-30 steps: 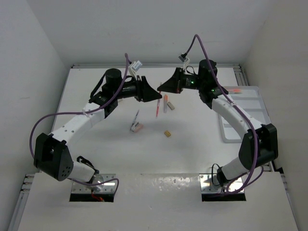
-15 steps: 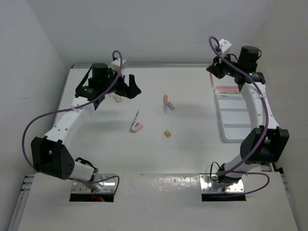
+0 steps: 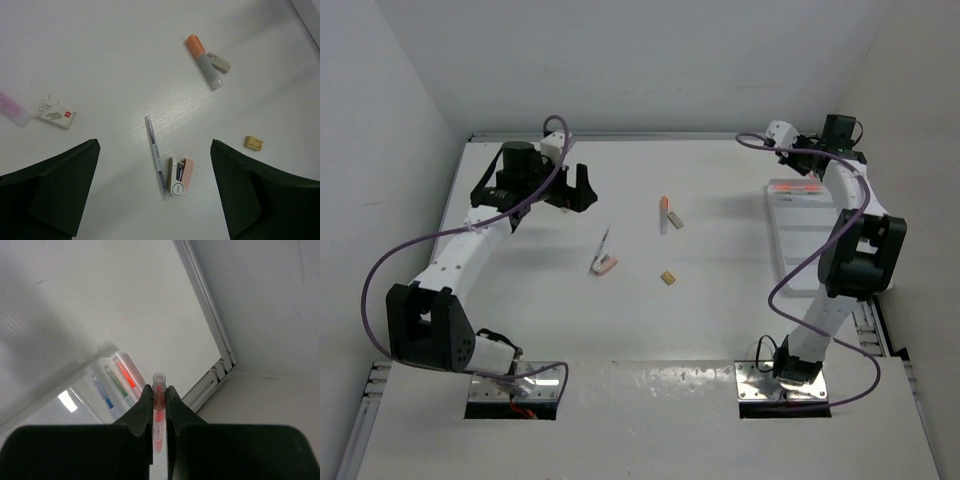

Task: Sort the stationery into containers
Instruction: Place the pen in the storage box.

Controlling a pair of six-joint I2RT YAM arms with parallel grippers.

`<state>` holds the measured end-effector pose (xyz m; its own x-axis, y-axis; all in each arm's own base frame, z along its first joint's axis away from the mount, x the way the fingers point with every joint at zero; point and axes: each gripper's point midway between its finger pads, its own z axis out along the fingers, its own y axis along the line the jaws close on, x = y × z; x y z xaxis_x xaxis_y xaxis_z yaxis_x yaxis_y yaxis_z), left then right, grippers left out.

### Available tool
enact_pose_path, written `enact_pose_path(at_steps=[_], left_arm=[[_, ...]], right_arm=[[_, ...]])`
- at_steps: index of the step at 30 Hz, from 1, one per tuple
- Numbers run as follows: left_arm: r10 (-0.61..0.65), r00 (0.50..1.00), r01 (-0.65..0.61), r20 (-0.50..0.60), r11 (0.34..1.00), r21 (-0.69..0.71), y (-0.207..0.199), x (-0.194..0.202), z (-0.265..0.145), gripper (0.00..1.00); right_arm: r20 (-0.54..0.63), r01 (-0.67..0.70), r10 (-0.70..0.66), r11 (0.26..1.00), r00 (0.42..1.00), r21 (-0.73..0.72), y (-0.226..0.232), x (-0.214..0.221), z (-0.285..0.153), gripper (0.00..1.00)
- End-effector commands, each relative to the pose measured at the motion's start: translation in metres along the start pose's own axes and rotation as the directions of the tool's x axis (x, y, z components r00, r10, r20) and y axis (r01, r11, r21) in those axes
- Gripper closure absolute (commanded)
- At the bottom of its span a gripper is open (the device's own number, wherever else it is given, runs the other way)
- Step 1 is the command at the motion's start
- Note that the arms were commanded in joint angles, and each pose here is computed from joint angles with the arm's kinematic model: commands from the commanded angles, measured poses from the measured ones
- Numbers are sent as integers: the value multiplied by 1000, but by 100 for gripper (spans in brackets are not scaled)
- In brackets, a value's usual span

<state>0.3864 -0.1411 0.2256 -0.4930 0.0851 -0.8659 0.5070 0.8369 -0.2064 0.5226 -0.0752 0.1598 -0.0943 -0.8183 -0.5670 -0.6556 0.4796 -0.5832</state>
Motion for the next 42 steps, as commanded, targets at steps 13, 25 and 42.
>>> enact_pose_path(at_steps=[13, 25, 42], left_arm=[[-46, 997, 45, -58, 999, -18, 28, 29, 10, 0], [-57, 992, 55, -112, 998, -21, 33, 48, 11, 0], [40, 893, -81, -449, 994, -73, 36, 121, 61, 39]], right_arm=[[-168, 207, -222, 973, 961, -104, -1, 53, 44, 100], [-245, 172, -213, 968, 946, -181, 19, 80, 49, 62], [38, -763, 787, 608, 616, -218, 49, -103, -28, 47]])
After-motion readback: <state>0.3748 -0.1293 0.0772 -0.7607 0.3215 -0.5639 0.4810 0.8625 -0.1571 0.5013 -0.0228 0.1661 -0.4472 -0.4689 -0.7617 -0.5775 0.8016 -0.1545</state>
